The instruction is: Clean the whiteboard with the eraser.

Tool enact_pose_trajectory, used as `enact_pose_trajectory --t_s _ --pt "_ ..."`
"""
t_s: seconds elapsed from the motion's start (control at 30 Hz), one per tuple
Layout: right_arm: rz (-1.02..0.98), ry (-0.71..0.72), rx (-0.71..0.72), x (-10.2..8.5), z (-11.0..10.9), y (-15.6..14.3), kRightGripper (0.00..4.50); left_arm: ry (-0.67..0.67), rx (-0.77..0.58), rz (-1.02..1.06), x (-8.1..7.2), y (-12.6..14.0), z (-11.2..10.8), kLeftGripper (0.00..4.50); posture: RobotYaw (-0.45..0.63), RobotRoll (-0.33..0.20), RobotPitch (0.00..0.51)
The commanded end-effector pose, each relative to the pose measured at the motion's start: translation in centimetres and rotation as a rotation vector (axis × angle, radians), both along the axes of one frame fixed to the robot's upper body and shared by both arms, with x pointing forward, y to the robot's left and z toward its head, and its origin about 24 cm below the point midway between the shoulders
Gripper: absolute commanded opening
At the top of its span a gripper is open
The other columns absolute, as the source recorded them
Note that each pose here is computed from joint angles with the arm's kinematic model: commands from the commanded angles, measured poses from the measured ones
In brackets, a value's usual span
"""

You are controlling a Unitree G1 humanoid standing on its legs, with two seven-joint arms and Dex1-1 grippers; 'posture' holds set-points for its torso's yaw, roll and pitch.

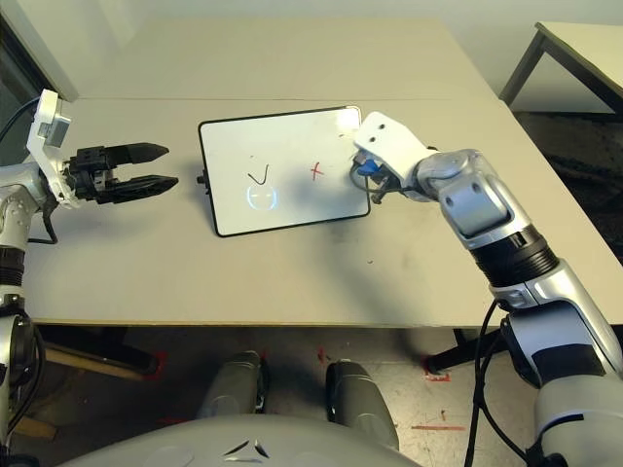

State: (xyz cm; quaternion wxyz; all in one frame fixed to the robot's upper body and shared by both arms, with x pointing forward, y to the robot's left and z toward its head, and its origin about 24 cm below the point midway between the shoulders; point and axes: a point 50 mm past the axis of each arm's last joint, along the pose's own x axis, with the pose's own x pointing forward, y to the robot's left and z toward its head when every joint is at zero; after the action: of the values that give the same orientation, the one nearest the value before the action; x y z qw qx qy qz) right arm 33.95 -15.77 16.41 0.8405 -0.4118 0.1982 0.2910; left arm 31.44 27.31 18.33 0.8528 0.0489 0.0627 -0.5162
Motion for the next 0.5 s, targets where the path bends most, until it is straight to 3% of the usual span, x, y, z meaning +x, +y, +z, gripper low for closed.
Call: enact_pose_trajectory --t_s 0.03,0.17,0.5 --pt "0.065 -0.069 -0.112 0.3 0.0 1.3 0.32 -0.007 0.005 -0.004 0.2 -0.4 -0.1 4.5 0.27 0.0 0.034" --pt "0.133 -0.131 -0.282 0.6 -1.0 1.9 0.32 -0.012 -0.004 -0.008 0.2 -0.6 -0.1 4.5 0.28 0.0 0.031" --pt "0.199 -0.154 -0.307 0.8 -1.3 4.5 0.32 -0.02 0.011 -0.013 0.3 -0.8 0.0 4.5 0.28 0.0 0.025"
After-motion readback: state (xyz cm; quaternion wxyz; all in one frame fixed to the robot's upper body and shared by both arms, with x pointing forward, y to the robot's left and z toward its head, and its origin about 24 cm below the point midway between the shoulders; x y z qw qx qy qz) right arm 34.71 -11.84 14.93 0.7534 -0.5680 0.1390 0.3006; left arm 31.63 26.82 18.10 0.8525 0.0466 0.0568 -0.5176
